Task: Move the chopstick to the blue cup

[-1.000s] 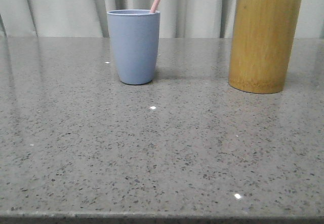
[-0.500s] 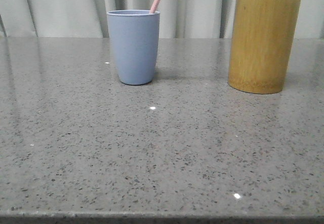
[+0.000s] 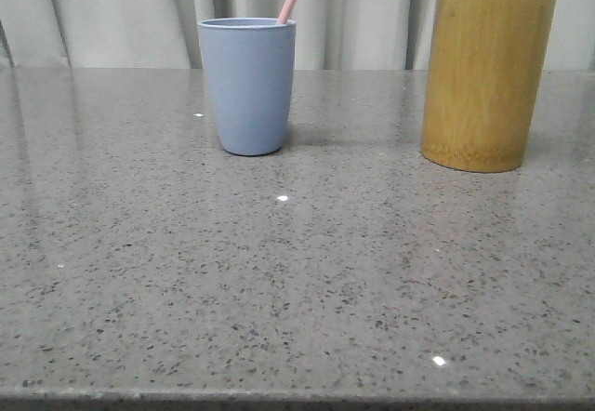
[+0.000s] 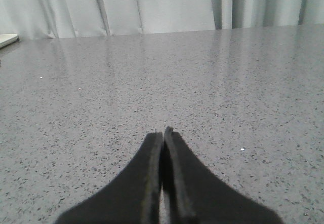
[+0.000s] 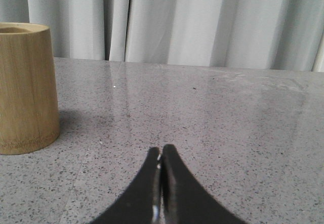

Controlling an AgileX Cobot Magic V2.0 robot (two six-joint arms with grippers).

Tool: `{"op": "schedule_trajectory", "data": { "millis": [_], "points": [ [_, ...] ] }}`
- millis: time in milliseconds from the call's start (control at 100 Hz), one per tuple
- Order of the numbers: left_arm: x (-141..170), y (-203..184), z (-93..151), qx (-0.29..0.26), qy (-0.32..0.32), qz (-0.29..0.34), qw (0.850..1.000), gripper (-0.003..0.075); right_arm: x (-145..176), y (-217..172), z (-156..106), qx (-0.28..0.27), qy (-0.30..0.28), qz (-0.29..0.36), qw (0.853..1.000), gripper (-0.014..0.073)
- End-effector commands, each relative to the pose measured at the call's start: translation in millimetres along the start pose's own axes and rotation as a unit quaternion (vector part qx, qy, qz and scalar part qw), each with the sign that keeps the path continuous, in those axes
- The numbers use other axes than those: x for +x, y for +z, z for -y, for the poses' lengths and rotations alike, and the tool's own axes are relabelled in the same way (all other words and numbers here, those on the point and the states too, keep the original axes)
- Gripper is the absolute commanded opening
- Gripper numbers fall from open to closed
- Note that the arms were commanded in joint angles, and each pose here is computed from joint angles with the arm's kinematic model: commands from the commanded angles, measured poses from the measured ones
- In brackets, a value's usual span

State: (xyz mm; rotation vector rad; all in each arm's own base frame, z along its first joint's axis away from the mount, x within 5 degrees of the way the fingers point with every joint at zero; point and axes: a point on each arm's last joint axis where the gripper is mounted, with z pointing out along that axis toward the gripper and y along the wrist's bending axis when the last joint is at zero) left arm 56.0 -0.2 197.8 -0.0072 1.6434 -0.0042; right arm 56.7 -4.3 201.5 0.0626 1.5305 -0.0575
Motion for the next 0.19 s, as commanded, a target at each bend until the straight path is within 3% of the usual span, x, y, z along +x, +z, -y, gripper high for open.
{"op": "schedule_trajectory", "data": {
  "millis": [0, 180],
  "points": [
    [-6.0, -2.6, 0.0, 0.002, -0.004, 0.053, 0.999, -0.0019, -8.0, -2.1, 0.8, 0.006, -0.005, 0.047, 0.999, -0.0069],
    [-6.0, -2.6, 0.0, 0.002, -0.004, 0.053, 0.999, -0.0019, -8.0, -2.1, 0.8, 0.006, -0.005, 0.047, 0.999, -0.0069]
  ]
}}
